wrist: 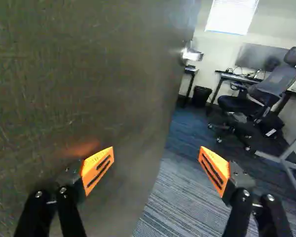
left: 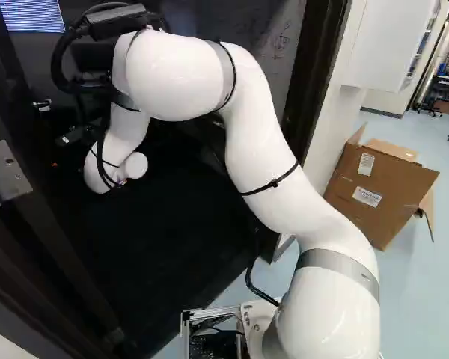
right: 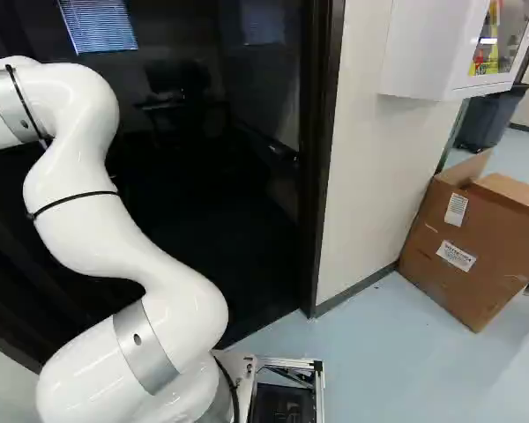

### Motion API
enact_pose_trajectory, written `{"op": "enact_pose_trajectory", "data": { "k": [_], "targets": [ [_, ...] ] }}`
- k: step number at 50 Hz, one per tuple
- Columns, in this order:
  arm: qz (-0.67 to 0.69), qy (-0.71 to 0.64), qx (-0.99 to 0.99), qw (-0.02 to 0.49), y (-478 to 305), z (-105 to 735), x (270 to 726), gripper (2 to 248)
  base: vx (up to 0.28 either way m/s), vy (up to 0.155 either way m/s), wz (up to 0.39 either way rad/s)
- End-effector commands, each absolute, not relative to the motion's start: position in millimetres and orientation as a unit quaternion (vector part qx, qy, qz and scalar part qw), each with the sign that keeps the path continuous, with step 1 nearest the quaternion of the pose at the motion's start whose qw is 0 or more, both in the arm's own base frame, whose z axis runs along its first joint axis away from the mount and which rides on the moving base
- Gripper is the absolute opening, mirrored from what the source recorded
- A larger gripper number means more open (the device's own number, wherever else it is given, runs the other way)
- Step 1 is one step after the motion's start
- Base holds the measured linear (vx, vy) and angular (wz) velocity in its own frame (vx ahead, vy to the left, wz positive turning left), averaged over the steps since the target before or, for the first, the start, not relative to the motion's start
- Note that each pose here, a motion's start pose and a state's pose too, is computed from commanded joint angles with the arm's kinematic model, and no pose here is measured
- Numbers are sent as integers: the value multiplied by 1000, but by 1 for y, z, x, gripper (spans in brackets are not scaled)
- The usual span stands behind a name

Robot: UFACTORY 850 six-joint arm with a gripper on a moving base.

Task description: Open the door and move inside

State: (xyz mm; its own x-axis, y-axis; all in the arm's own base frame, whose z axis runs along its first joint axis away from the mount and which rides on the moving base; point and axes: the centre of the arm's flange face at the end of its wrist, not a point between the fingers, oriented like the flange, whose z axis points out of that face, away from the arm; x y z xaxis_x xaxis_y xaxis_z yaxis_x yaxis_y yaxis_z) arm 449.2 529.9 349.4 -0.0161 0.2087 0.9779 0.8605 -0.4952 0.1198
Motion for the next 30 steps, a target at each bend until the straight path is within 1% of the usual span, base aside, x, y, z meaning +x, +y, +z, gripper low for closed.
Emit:
{"op": "enact_pose_trajectory", "data": {
  "k": [30],
  "targets": [
    [-577, -423, -637, 286, 537, 349, 443, 247, 0, 0, 0]
  ]
}}
